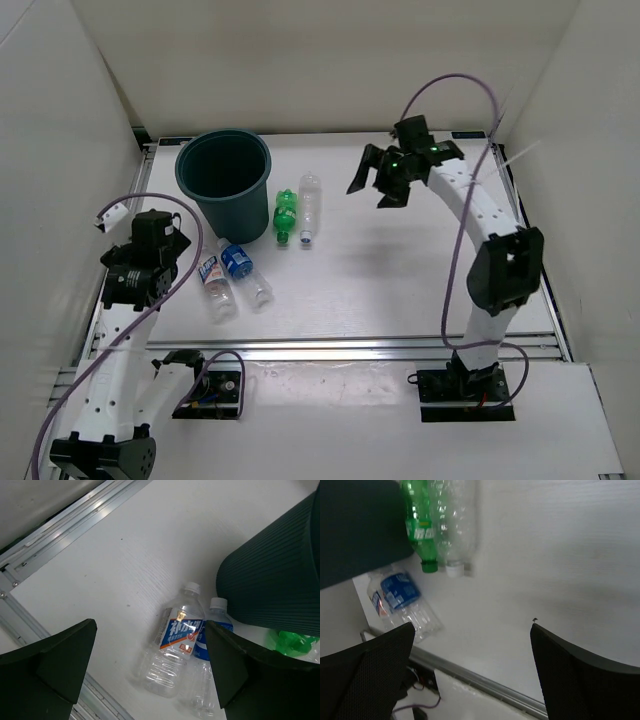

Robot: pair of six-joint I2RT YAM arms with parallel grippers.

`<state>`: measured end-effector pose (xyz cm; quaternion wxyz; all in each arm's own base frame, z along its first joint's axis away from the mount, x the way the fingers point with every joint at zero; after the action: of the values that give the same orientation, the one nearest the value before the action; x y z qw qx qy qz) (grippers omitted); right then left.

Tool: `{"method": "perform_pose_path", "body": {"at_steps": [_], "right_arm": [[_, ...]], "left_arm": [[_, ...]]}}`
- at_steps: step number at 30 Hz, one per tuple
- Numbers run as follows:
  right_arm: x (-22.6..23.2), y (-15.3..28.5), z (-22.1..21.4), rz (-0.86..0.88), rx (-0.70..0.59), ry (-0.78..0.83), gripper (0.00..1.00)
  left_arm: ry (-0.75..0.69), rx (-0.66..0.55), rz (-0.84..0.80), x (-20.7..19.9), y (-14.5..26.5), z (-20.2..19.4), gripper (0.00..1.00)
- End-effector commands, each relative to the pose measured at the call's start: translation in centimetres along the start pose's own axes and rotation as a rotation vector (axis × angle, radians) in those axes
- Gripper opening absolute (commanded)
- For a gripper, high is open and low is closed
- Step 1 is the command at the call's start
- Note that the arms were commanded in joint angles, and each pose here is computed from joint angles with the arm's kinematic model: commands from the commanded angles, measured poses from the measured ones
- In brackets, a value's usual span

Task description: Put the plastic bottles in the bin

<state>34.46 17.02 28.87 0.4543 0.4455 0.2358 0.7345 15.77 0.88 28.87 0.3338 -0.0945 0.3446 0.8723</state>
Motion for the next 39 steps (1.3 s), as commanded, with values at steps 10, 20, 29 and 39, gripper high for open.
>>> {"method": "perform_pose_path", "body": {"at_steps": [10, 20, 29, 39], "right_arm": [[3.1, -11.8, 0.7, 0.363, 0.198, 0.158, 1.0], [2.2, -17.8, 1.8, 0.366, 0.195, 0.127, 1.0], [0.7, -21.8, 2.0, 0.437, 0.211, 0.061, 1.0], [0.3, -24.9, 2.0, 0.538, 0.205, 0.039, 1.0]], "left_arm": [[-0.143, 0.017, -0.06, -0.2, 0.9, 1.2, 1.0], [-0.13, 0.084, 0.005, 0.7, 1.6, 0.6, 1.0], [-0.125, 0.095, 0.064, 1.3, 1.5, 0.3, 1.0], [-0.162, 0.102, 0.118, 1.0, 1.8, 1.2, 1.0]]}}
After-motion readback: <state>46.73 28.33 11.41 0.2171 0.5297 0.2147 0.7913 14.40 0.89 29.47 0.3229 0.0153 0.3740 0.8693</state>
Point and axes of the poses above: each gripper's point midway between its finger pads, its own y axis back along the fingers, its own x axis along the line the jaws close on, z = x × y, the point moved 10 cm from there along y, back along the fingers, and after that the axes turned 14 degrees about y, right-handed, at the moved point
